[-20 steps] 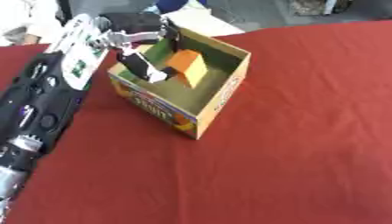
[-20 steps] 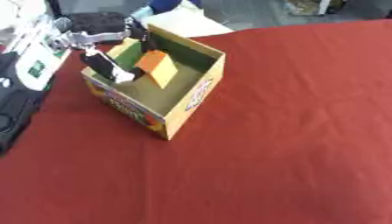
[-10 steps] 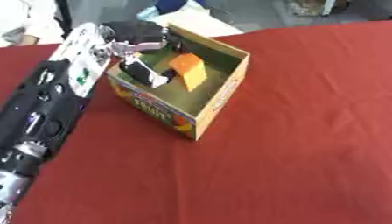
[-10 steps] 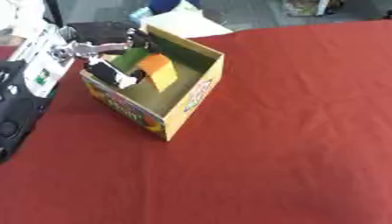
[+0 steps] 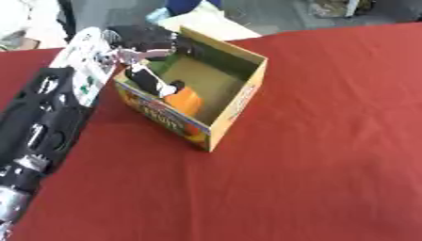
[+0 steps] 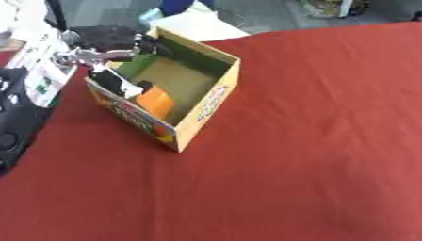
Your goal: Pick up objects on the table and place them in the box.
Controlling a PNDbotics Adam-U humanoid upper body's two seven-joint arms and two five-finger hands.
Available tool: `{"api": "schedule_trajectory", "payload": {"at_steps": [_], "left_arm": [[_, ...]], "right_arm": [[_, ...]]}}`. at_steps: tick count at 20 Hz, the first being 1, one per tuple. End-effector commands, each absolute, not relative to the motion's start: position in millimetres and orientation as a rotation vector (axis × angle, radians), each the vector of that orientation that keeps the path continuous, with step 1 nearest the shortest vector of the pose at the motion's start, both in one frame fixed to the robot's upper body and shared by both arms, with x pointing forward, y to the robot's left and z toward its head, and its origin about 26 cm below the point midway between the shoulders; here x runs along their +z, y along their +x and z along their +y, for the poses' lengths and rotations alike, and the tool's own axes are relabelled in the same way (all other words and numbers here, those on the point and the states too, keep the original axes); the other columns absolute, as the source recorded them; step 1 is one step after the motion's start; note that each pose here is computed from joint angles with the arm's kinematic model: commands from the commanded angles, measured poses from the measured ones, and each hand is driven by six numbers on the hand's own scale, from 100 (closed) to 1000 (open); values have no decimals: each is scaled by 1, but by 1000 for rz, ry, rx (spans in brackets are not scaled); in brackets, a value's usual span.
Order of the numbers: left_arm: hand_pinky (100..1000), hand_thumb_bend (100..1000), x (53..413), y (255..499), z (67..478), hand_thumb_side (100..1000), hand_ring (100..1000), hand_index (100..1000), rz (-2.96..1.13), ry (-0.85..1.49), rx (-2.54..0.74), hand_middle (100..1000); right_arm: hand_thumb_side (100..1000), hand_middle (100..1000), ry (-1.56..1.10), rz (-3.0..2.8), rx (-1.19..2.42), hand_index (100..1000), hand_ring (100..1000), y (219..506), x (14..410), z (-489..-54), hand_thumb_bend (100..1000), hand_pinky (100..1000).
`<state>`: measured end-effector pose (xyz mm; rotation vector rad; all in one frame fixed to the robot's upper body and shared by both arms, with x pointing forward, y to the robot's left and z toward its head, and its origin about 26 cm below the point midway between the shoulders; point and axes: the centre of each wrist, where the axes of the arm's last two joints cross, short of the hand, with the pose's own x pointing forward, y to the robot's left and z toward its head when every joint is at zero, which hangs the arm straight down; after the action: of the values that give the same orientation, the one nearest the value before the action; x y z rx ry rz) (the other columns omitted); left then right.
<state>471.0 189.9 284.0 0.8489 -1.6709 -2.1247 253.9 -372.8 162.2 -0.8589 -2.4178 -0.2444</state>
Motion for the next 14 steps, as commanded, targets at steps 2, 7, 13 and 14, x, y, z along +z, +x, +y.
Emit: {"api": "schedule_trajectory", "payload": {"at_steps": [2, 7, 13, 14], "left_arm": [[860, 100, 298, 469, 192, 276, 851, 925, -1708, 845, -2147, 802], [847, 100, 304, 464, 193, 257, 832, 875, -1791, 808, -2095, 774], [809, 100, 317, 449, 201, 244, 801, 835, -1958, 788, -2047, 729], [809, 100, 318, 445, 201, 244, 801, 835, -1980, 786, -2038, 729]], "right_arm": [[829, 509, -864, -2438, -238, 702, 736, 252, 168, -374, 100, 612], [828, 509, -874, -2433, -237, 702, 736, 251, 168, -375, 100, 613], [822, 511, -896, -2429, -230, 703, 737, 248, 168, -379, 100, 615], [822, 511, -898, -2429, -229, 703, 737, 248, 168, -379, 100, 615]]}}
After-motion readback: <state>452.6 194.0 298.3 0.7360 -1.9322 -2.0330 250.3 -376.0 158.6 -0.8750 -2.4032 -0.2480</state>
